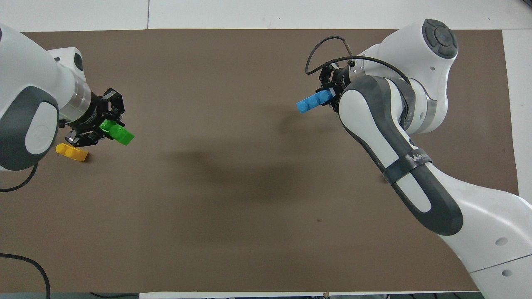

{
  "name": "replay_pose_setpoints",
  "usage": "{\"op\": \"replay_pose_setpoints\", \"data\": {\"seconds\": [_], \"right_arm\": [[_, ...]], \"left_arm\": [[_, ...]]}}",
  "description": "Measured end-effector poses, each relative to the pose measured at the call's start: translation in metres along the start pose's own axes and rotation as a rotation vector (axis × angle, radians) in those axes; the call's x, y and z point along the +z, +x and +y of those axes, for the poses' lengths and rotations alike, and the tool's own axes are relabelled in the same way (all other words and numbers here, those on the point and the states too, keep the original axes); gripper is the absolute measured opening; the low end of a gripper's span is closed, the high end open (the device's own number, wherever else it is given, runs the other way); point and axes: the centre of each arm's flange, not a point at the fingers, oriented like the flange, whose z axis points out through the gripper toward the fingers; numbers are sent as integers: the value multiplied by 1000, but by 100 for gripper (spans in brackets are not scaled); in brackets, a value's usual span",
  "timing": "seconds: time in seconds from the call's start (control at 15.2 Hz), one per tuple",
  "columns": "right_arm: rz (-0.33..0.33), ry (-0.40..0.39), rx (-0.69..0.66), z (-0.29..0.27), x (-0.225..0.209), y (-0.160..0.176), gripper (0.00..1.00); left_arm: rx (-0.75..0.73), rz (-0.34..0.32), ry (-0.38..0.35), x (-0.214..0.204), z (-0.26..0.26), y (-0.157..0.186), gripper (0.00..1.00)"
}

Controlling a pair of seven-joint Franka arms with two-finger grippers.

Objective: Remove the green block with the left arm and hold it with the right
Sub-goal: 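Lower the green brick near yellow bricks while the right gripper lowers blue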

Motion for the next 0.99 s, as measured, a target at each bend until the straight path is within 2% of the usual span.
{"op": "replay_pose_setpoints", "data": {"seconds": [0.2, 0.53, 0.72, 0.99], "right_arm": [[-77, -12, 76, 18, 3, 27, 35], [-178, -9, 56, 64, 14, 81, 35], [-198, -13, 38, 80, 21, 97, 35], [-200, -11, 32, 80, 20, 94, 35]], "left_arm": [[39, 44, -50, 29, -20, 15, 35], [-21, 80, -95, 57, -33, 25, 35], [-105, 72, -99, 77, -31, 30, 35], [-177, 53, -90, 111, -25, 38, 35]]}}
